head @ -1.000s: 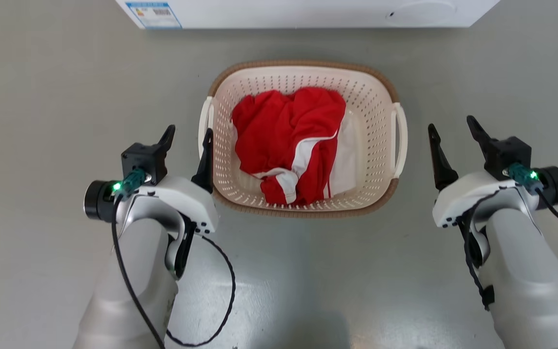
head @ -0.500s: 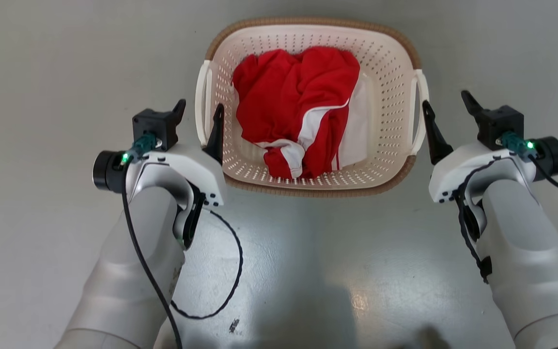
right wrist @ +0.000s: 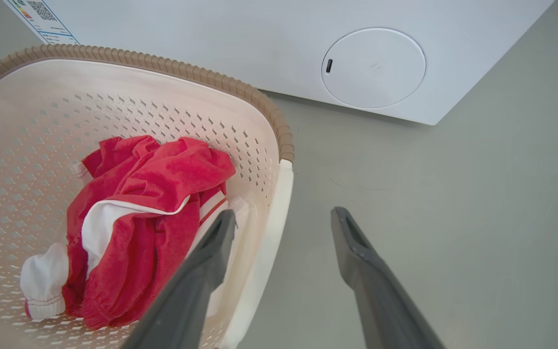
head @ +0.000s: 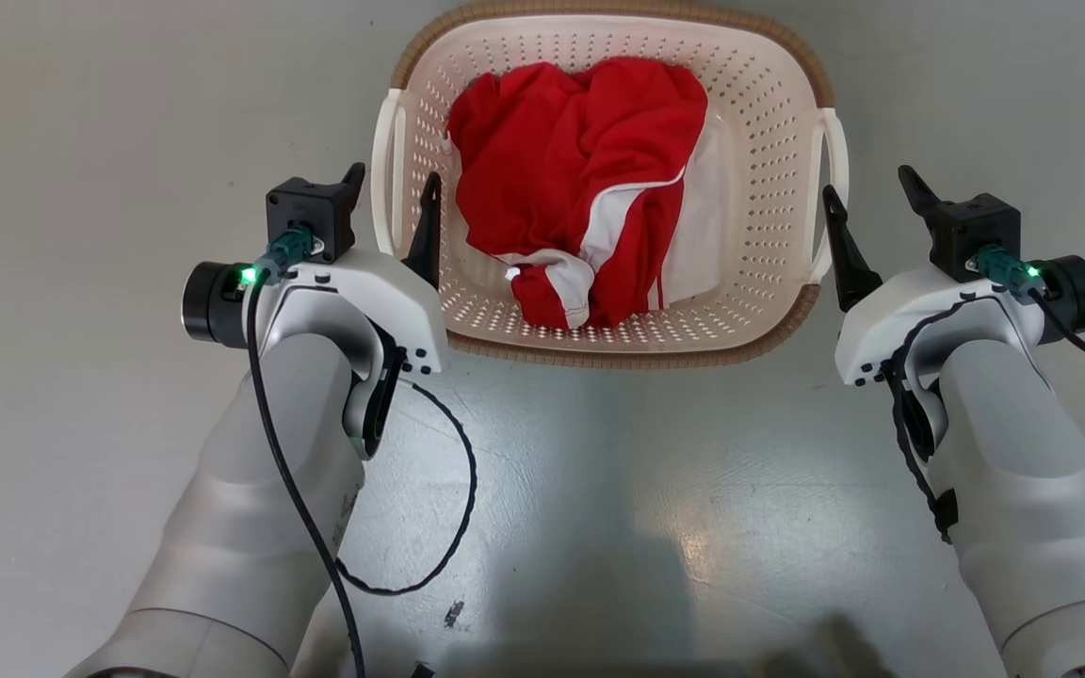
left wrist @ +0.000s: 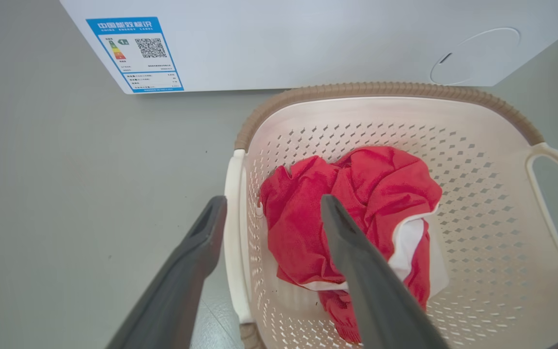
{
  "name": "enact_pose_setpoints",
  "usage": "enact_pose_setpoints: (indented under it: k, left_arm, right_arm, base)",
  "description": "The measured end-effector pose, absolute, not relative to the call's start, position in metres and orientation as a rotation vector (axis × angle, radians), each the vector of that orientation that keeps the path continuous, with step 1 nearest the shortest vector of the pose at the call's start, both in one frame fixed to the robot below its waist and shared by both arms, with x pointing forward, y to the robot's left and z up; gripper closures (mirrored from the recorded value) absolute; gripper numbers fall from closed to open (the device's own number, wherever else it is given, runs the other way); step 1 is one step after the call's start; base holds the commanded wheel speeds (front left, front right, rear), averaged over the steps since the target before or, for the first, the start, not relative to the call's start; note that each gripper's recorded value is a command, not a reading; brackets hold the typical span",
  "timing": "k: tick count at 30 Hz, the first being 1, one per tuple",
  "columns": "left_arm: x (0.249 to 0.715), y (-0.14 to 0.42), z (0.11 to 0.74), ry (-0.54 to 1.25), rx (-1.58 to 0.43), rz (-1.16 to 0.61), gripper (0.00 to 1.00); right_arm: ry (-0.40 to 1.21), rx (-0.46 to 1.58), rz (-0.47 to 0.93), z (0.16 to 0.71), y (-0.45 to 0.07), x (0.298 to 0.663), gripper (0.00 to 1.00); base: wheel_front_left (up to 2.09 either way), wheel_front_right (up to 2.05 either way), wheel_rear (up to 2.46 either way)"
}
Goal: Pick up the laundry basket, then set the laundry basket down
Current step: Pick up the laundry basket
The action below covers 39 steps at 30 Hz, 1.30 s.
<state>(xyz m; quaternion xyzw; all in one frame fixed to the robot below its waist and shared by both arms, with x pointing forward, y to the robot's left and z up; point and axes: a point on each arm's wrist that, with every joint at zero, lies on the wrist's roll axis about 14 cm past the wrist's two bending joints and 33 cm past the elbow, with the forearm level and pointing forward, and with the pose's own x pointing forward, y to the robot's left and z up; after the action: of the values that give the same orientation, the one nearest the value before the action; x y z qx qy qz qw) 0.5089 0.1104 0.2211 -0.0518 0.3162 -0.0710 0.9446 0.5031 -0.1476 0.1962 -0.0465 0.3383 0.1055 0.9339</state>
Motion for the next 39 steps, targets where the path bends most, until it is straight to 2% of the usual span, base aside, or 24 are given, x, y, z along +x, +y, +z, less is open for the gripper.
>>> enact_pose_setpoints:
  k: [15, 39]
  left_arm:
    - [0.517, 0.117, 0.203, 0.671, -0.103, -0.120, 0.00]
    - [0.524, 0.124, 0.164, 0.735, -0.067, -0.113, 0.00]
  right_arm:
    - [0.737, -0.089, 0.221, 0.174, -0.147, 0.494, 0.00]
    - [0.752, -0.079, 0.237, 0.144, -0.138, 0.506, 0.00]
  base:
    - [0.00, 0.00, 0.00]
    - [0.00, 0.00, 0.00]
